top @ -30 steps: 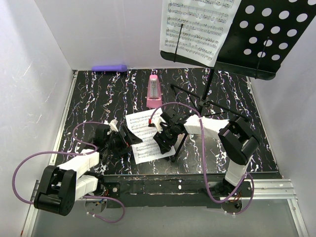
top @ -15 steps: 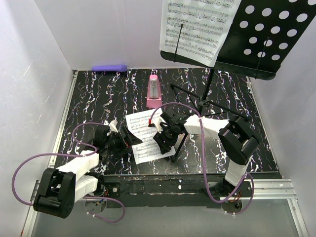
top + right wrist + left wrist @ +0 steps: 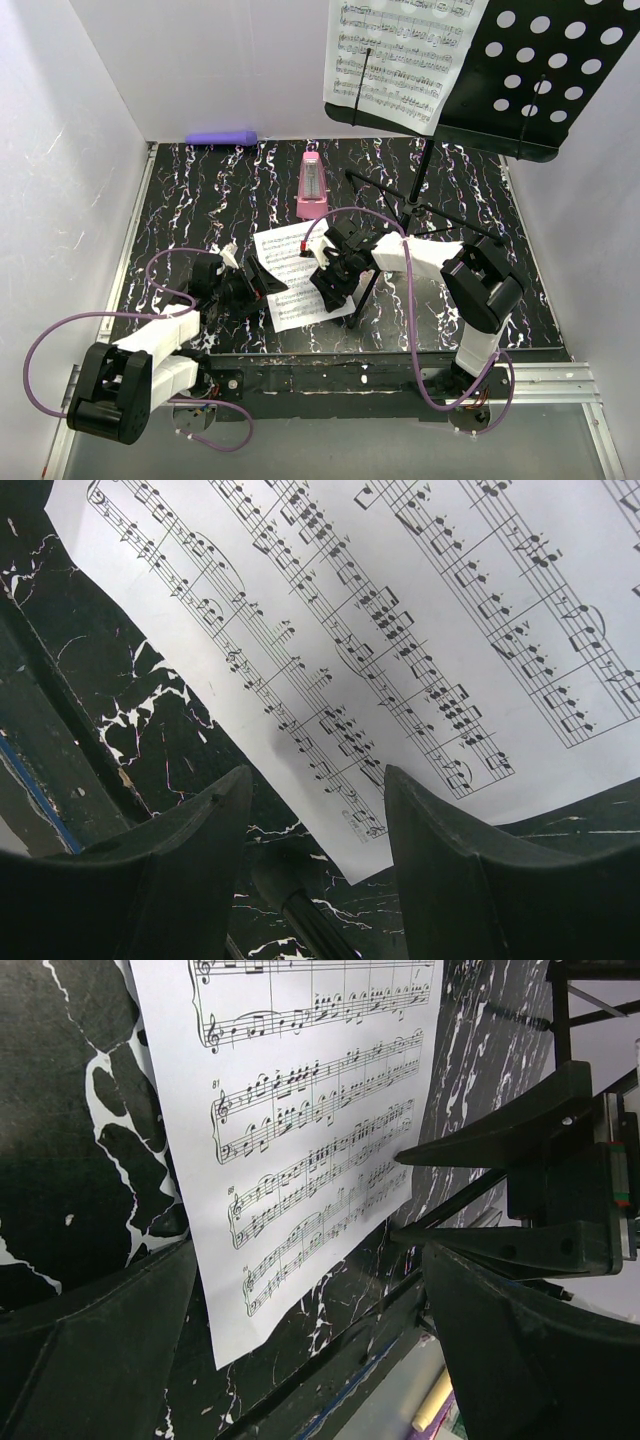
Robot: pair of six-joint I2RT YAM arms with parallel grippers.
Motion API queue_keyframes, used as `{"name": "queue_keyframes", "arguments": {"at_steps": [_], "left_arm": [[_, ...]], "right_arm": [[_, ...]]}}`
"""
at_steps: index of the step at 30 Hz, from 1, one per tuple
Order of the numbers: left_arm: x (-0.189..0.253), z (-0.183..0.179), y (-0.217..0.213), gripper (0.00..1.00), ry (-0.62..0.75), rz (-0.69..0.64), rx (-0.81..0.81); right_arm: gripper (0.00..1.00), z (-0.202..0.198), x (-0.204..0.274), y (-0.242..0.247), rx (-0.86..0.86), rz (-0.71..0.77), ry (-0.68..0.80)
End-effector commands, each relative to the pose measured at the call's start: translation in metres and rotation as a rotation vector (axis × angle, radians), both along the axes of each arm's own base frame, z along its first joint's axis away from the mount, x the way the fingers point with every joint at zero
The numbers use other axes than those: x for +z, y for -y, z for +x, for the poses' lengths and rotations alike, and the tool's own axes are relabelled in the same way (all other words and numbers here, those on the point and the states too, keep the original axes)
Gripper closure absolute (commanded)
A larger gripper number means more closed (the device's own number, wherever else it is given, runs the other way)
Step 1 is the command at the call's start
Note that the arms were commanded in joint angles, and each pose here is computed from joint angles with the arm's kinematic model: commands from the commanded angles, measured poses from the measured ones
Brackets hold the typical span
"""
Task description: Set up the instrument practice props
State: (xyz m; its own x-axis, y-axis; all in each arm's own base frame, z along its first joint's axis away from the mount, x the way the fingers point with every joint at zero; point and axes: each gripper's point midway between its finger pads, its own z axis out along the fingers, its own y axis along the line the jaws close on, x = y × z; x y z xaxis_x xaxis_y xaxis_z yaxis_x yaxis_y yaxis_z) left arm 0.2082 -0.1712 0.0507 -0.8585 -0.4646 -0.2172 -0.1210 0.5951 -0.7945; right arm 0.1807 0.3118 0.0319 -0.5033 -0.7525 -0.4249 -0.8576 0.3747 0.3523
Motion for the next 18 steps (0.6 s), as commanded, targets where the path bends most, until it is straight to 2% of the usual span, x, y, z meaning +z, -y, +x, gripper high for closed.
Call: {"name": "queue_keyframes", "arguments": {"at_steps": [1, 5, 11, 18], "left_arm": [[-0.007, 0.001, -0.013, 0.03, -0.018, 0.089, 0.037], [-0.01, 0.0, -0.013, 0.04, -0.04, 0.097, 0.038], [-0.013, 0.0, -0.004, 0.14, -0.055, 0.05, -0.004], [0.001, 0.004, 0.011, 0.23, 0.016, -0.057, -0.05]], "right_arm": [[0.37, 0.004, 0.006, -0.008, 0.018, 0.021, 0.008], [0.37, 0.004, 0.006, -0.008, 0.018, 0.019, 0.006], [0.37, 0.003, 0.005, -0.008, 0.018, 0.017, 0.003], [0.37, 0.002, 0.003, -0.008, 0.022, 0.01, -0.008]]}}
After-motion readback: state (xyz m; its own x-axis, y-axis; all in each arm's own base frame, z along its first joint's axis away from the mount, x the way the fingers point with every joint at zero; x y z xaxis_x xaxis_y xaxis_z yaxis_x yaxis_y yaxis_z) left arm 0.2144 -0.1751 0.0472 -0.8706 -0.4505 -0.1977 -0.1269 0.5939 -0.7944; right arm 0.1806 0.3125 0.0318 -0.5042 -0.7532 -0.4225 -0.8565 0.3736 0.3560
